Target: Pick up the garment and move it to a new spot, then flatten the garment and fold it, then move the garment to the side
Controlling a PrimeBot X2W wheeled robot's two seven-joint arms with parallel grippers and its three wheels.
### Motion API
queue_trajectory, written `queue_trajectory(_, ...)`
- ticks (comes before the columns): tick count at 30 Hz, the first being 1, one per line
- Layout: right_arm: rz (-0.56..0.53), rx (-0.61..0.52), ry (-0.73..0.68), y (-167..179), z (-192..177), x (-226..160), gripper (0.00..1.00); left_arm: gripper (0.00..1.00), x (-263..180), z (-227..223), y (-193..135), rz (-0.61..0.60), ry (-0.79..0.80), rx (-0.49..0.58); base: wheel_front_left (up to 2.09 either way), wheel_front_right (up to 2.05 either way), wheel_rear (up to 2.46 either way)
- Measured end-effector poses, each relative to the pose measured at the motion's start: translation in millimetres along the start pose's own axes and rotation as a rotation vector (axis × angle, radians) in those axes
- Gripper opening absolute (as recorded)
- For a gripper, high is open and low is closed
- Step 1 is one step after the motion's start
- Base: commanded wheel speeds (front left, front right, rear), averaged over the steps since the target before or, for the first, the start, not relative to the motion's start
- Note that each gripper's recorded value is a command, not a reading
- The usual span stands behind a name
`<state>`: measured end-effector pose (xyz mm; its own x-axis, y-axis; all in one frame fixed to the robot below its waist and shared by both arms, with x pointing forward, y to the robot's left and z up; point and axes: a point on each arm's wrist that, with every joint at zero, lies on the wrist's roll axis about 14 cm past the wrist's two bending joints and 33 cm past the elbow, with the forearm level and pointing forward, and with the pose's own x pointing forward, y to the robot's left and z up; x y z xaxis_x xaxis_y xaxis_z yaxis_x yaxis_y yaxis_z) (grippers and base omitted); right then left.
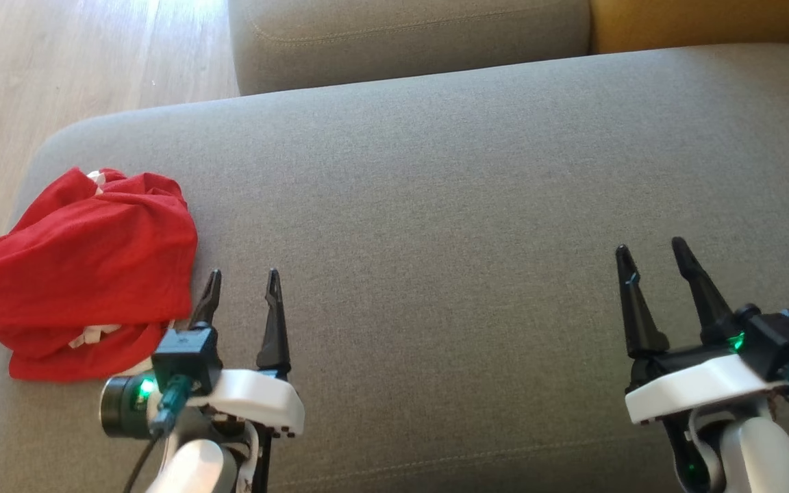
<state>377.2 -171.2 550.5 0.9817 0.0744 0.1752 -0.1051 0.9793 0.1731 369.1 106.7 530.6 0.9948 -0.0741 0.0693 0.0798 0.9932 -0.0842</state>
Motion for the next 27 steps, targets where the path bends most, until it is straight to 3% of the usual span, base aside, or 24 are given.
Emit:
queue_trajectory(11,0.043,-0.123,0.015,10,-9,0,1.0,1.0,-2,-1,-12,-0.044,-0.034,0.081,0.0,0.0,0.0)
queue_trajectory(15,0.037,-0.032,-0.009,11,-5,0,1.0,1.0,0,7,-17,-0.058,-0.066,0.06,0.0,0.0,0.0)
queue_trajectory(20,0.047,-0.027,-0.031,15,-1,0,1.0,1.0,-2,6,-13,-0.038,-0.06,-0.039,0.0,0.0,0.0)
queue_trajectory(27,0.06,-0.076,-0.018,17,-7,-2,1.0,1.0,-6,-4,-11,-0.058,-0.051,0.017,0.0,0.0,0.0)
